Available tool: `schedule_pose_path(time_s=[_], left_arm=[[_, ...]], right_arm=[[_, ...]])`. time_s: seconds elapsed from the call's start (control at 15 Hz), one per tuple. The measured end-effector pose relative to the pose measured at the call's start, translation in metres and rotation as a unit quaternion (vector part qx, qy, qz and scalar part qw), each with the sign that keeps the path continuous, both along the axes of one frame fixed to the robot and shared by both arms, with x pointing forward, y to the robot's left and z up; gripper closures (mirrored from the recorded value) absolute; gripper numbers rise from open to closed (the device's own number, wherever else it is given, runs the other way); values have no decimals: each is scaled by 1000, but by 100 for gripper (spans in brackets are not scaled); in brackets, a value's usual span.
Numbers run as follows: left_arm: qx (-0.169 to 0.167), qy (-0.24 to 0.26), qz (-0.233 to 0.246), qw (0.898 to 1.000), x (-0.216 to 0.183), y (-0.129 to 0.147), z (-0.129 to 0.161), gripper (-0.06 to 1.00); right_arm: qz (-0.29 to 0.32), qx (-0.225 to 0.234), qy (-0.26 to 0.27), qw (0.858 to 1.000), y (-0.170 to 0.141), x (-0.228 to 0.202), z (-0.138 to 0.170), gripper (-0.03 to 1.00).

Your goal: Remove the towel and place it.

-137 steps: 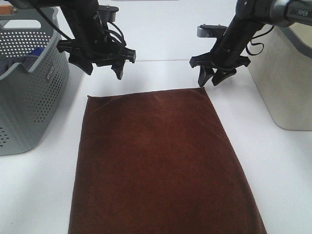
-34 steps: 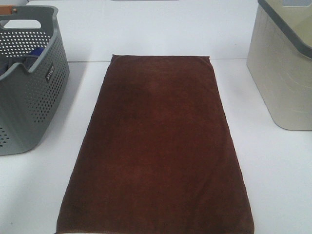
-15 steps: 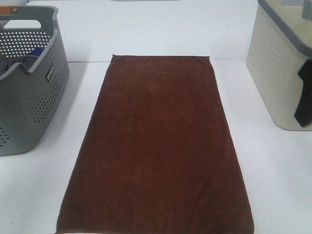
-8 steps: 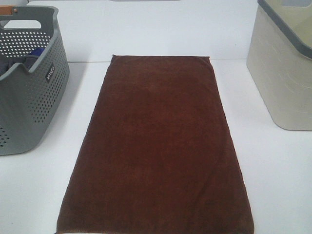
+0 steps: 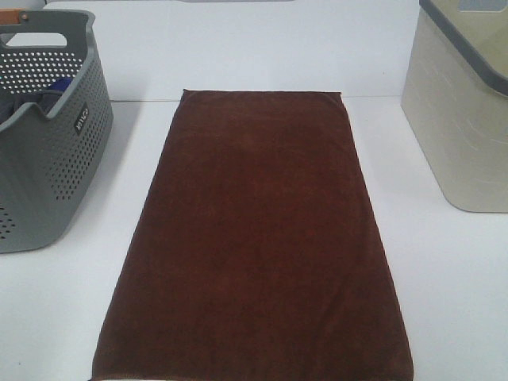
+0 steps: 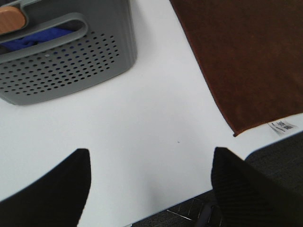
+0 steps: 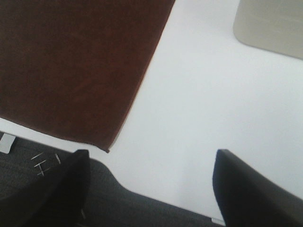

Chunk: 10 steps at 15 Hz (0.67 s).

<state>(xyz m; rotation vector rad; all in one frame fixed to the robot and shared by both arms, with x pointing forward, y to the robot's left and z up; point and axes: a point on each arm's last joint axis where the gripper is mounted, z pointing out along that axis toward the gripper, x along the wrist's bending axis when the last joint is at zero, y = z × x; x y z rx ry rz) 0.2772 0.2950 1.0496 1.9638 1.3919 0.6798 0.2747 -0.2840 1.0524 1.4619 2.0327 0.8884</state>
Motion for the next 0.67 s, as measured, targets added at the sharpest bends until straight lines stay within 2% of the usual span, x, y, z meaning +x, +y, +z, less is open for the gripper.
schedule_pose_path(time_s=[0.13,0.27,0.67], left_arm=[[2,3,-30,1000,-1,-4,-2,26],[4,2,-38,999,-1,-5,-2,26],[5,1,-39,999,-1,-5,-2,26]], right_arm=[[17,10,-35,999,0,-12,2,28],[24,16,-57,998,0,-21,1,28],[25,16,-61,998,-1,-23,1,28]])
